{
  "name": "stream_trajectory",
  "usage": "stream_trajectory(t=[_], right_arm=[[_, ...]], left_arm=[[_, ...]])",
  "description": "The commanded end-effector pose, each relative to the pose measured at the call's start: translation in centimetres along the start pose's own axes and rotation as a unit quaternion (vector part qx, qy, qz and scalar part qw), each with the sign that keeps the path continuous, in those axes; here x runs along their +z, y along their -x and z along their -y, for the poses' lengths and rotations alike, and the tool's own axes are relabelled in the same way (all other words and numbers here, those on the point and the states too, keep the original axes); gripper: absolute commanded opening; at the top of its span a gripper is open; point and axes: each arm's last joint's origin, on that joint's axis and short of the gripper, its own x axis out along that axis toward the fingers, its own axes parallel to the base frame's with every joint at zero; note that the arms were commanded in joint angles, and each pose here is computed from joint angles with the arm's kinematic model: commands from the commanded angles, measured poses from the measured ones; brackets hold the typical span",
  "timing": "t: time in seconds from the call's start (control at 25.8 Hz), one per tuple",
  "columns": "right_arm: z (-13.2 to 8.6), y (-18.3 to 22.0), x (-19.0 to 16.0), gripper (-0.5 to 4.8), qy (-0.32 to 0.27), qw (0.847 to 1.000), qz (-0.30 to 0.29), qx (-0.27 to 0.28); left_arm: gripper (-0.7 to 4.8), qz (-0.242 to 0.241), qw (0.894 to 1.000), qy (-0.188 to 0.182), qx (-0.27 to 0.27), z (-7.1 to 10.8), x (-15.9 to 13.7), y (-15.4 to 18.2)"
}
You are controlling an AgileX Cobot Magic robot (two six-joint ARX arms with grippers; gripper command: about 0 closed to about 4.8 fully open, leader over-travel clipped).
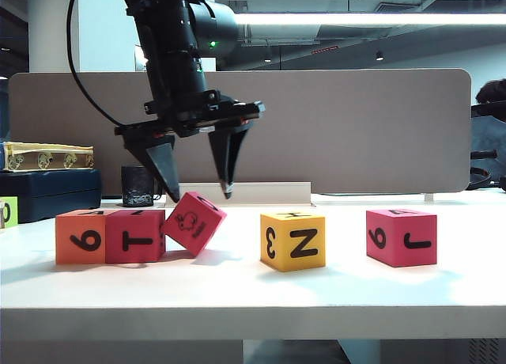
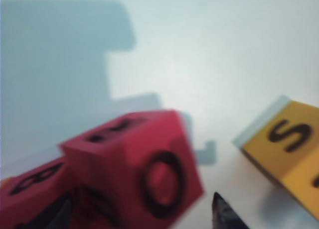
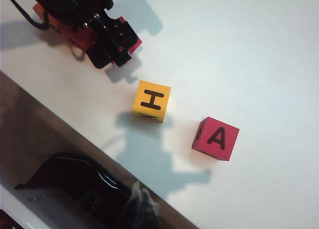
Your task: Select the appropriate blocks from the scattered letter blocks on the table and arrange them in a row to spell out "ALOHA".
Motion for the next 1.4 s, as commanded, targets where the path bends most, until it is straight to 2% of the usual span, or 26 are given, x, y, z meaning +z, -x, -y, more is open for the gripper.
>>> stream_trajectory(t=[0.04,0.5,0.82,1.16,1.28,1.32,1.4], right_arm=[[0.0,0.1,0.1,-0.05,-0.002,1.000,0.006,0.001],[0.0,0.1,0.1,-0.05,-0.002,1.000,0.005,0.000],[0.0,0.1,0.1,-0.05,-0.002,1.000,0.007,0.000],[0.0,0.1,0.1,-0.05,-0.002,1.000,0.007,0.001],[0.0,0.1,0.1,-0.05,-0.002,1.000,0.007,0.001],[0.0,0.1,0.1,-0.05,-0.002,1.000,0.007,0.000],[0.0,0.1,0.1,-0.05,-0.002,1.000,0.009,0.001]], left_arm=[[3.49,0.004,0.999,-0.003,0.043,-0.2,-0.1,0.1],[3.49,0.021,0.998,-0.016,0.049,-0.2,0.2,0.2],[3.36,0.019,0.991,-0.043,0.123,-0.7,0.0,0.5],[3.36,0.017,0.985,-0.046,0.166,-1.8,0.1,1.4],[3.36,0.027,0.986,-0.035,0.159,-2.4,0.2,2.2],[3.37,0.036,0.988,-0.031,0.144,-2.5,0.3,2.6],[3.37,0.046,0.995,-0.032,0.080,-2.1,0.3,3.2]])
